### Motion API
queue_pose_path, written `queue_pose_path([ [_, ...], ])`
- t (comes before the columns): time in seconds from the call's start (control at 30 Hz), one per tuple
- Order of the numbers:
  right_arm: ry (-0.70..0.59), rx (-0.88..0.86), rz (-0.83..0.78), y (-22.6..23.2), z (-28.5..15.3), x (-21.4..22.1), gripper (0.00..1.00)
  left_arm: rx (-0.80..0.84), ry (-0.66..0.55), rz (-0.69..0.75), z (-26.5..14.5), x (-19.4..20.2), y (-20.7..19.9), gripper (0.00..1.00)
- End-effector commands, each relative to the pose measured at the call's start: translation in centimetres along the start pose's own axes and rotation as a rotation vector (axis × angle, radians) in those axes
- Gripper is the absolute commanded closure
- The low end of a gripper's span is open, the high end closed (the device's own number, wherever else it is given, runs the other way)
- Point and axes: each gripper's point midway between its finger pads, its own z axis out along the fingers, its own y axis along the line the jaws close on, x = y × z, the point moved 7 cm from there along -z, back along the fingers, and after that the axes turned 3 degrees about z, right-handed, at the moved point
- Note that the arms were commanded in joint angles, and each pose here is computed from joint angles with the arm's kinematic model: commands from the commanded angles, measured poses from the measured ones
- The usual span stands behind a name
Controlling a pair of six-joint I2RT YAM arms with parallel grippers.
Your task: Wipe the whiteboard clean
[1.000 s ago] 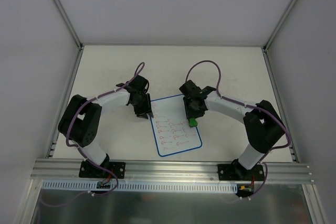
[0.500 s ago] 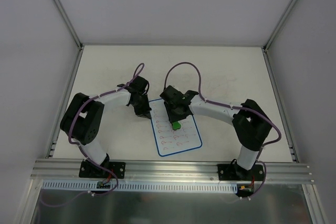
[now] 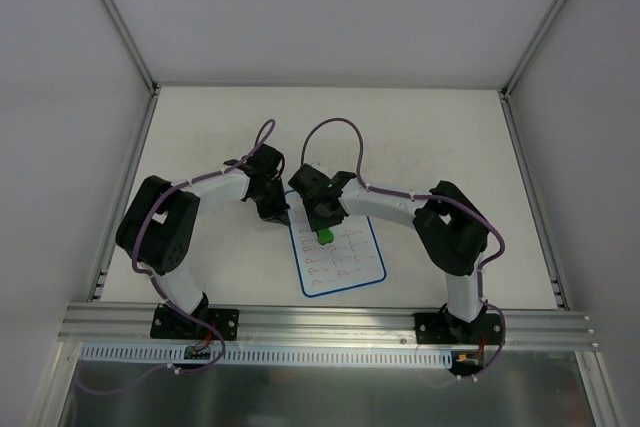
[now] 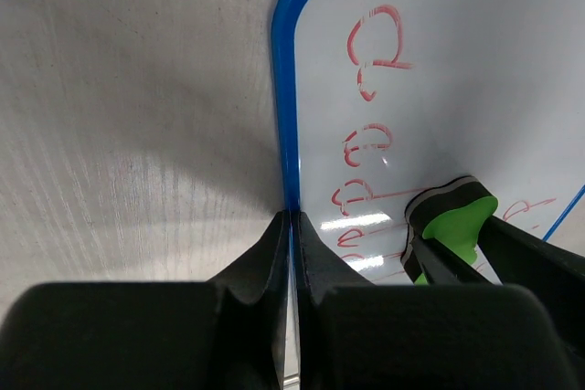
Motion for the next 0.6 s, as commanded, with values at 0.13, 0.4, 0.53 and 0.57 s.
queue_pose_path([
  [0.13,0.085,0.127,0.049,-2.7,1.7,2.0,1.0,-0.129,0.043,-0.034,2.0,0.8,3.0,1.0],
  [0.4,0.189,0.229,0.233,-11.7,0.7,4.2,1.0,-0.129,0.05,-0.045,1.9,0.5,3.7,1.0],
  [0.53,0.228,0.224,0.273,-13.6,0.6,5.4,1.0,-0.122,0.053,-0.041,2.0,0.3,3.4,1.0],
  [0.57,0.224,0.216,0.273,-13.5,0.7,5.4,0.99,-0.116,0.05,-0.04,2.0,0.1,3.3,1.0],
])
